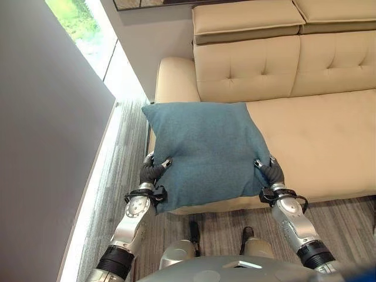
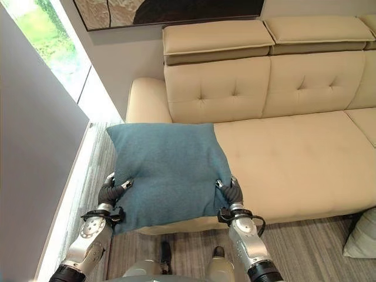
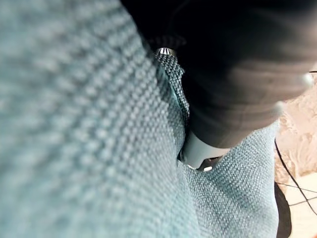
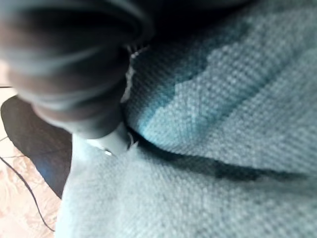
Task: Pick up all the scattered cushions and arrange them neatly on the sofa.
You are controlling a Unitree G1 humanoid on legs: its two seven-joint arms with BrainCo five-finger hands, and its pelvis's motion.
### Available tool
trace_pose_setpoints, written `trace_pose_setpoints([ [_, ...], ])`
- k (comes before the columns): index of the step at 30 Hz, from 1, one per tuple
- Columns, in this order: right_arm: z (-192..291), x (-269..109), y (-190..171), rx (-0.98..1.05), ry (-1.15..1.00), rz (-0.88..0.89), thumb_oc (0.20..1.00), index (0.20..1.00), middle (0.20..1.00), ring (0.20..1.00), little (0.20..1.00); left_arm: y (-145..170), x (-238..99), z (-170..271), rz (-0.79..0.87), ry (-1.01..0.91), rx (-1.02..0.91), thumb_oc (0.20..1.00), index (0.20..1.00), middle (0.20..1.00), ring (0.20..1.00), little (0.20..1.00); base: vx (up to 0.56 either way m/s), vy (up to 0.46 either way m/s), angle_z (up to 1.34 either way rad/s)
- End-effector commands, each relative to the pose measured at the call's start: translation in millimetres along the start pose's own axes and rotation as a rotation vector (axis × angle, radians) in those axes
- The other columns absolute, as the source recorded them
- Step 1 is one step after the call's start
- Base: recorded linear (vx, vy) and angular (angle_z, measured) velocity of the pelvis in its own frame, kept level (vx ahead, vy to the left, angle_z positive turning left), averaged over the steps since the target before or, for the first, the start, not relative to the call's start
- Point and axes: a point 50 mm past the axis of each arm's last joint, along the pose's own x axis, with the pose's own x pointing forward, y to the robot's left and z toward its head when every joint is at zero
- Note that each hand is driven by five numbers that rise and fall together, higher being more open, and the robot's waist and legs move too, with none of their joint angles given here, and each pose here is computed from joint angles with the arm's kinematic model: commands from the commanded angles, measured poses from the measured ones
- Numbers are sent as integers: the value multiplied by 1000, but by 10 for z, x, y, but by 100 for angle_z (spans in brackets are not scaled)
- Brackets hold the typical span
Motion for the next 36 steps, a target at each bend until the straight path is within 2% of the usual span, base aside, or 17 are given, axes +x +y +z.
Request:
trace_pose_setpoints([
  [1, 609, 63, 178, 71, -305, 74, 200, 200, 200, 200, 200, -318, 147, 403, -151, -195, -23, 200, 200, 200, 200, 200, 43, -262, 75],
  [4, 607, 45, 60, 57, -303, 35, 200, 200, 200, 200, 200, -417, 170, 436, -181, -206, -35, 200, 200, 200, 200, 200, 70, -268, 43],
  [10, 635, 62, 72, 74, -314, 31, 200, 200, 200, 200, 200, -437, 182, 469, -194, -213, -10, 200, 200, 200, 200, 200, 118, -82, -1],
  [18, 693, 76, 353, 64, -337, 131, 200, 200, 200, 200, 200, -316, 162, 547, -177, -245, 52, 200, 200, 200, 200, 200, 199, 115, -66],
  [26, 769, 91, 380, 39, -362, 163, 200, 200, 200, 200, 200, -307, 148, 564, -166, -267, 27, 200, 200, 200, 200, 200, 228, -123, 5],
  [31, 747, 52, 222, 16, -364, 109, 200, 200, 200, 200, 200, -362, 157, 545, -150, -263, -27, 200, 200, 200, 200, 200, 182, -425, 71],
  [36, 881, 14, 7, -96, -440, -15, 200, 200, 200, 200, 200, -515, 233, 660, -163, -307, -38, 200, 200, 200, 200, 200, -43, -78, 69],
])
